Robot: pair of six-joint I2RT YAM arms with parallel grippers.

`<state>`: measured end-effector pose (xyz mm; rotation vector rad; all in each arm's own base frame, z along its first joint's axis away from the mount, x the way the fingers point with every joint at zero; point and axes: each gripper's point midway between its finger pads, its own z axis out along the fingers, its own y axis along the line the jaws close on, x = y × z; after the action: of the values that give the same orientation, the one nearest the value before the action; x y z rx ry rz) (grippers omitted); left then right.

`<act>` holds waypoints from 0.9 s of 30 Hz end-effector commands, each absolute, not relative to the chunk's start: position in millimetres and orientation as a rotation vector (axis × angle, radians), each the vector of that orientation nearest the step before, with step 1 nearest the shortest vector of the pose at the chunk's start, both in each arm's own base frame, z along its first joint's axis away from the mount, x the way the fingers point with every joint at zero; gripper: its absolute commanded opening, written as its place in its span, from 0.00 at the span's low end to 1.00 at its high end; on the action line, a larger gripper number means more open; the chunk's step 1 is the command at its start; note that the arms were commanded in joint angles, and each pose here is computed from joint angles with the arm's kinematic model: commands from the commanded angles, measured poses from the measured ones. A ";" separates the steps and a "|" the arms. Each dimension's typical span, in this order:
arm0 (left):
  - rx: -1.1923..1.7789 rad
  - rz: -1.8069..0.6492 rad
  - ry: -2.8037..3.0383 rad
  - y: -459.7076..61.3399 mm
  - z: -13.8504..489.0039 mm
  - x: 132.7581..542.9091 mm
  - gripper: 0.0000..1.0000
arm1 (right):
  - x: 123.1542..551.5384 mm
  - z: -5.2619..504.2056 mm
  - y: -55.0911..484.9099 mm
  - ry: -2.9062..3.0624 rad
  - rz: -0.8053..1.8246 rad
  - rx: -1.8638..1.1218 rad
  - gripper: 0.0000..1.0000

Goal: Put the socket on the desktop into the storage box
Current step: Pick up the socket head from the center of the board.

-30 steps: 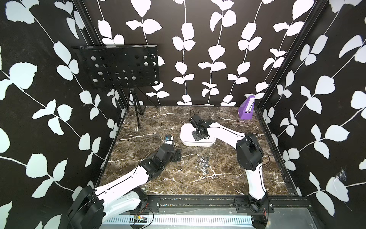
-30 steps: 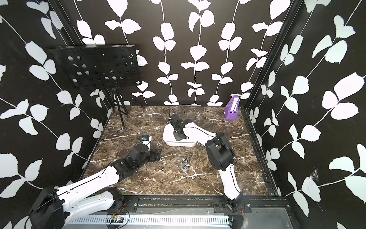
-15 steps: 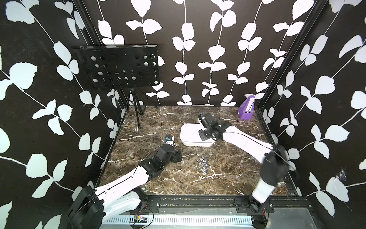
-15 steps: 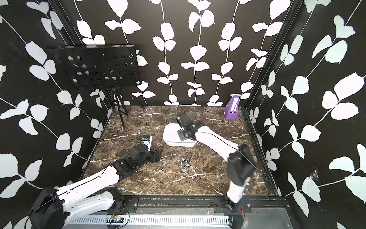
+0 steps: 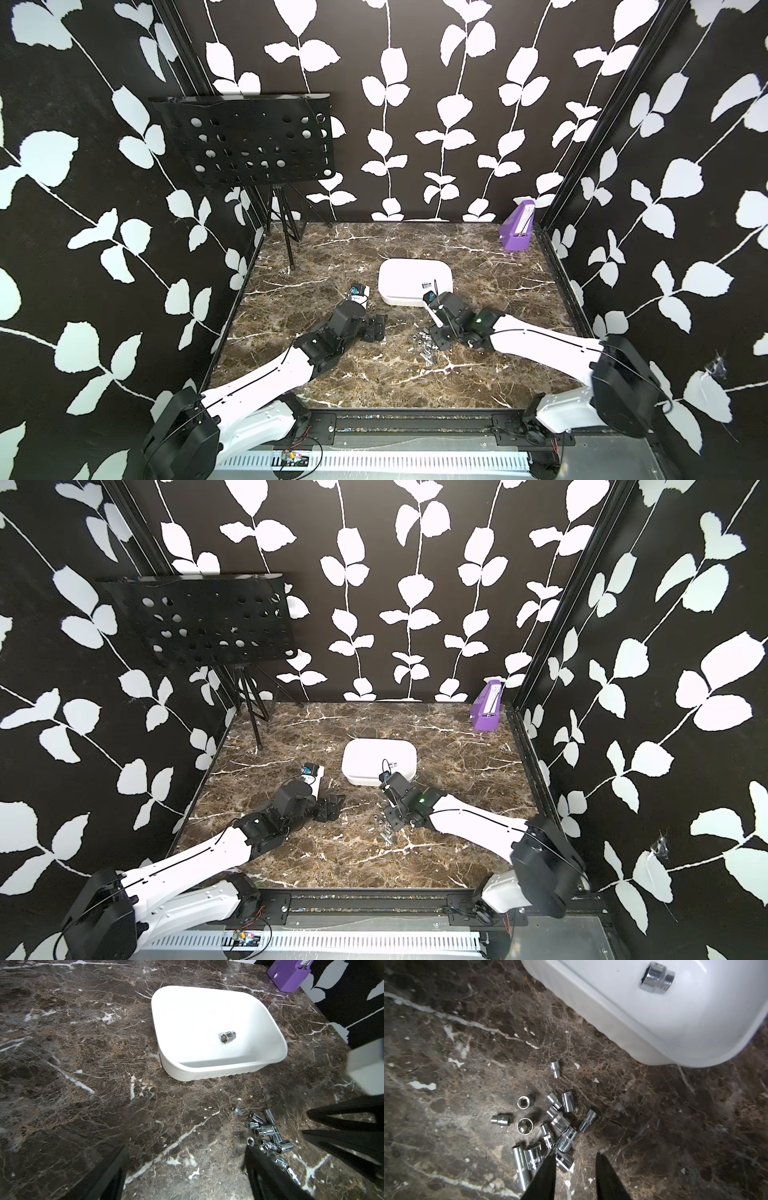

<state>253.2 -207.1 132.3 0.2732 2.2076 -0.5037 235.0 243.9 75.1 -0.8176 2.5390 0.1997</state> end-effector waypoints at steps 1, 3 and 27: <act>0.310 -0.566 2.182 -219.6 142.7 254.2 0.88 | 241.2 69.8 256.1 2.526 0.226 -0.807 0.32; 0.326 -0.590 2.194 -224.5 141.2 252.7 0.87 | 241.9 63.6 258.3 2.533 0.226 -0.808 0.30; 0.371 -0.632 2.272 -239.9 126.4 251.0 0.88 | 247.8 26.5 237.5 2.643 0.032 -0.729 0.27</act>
<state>247.2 -235.8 117.2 0.3706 2.2923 -0.6182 245.1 239.7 24.6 -0.7540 2.6416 0.0566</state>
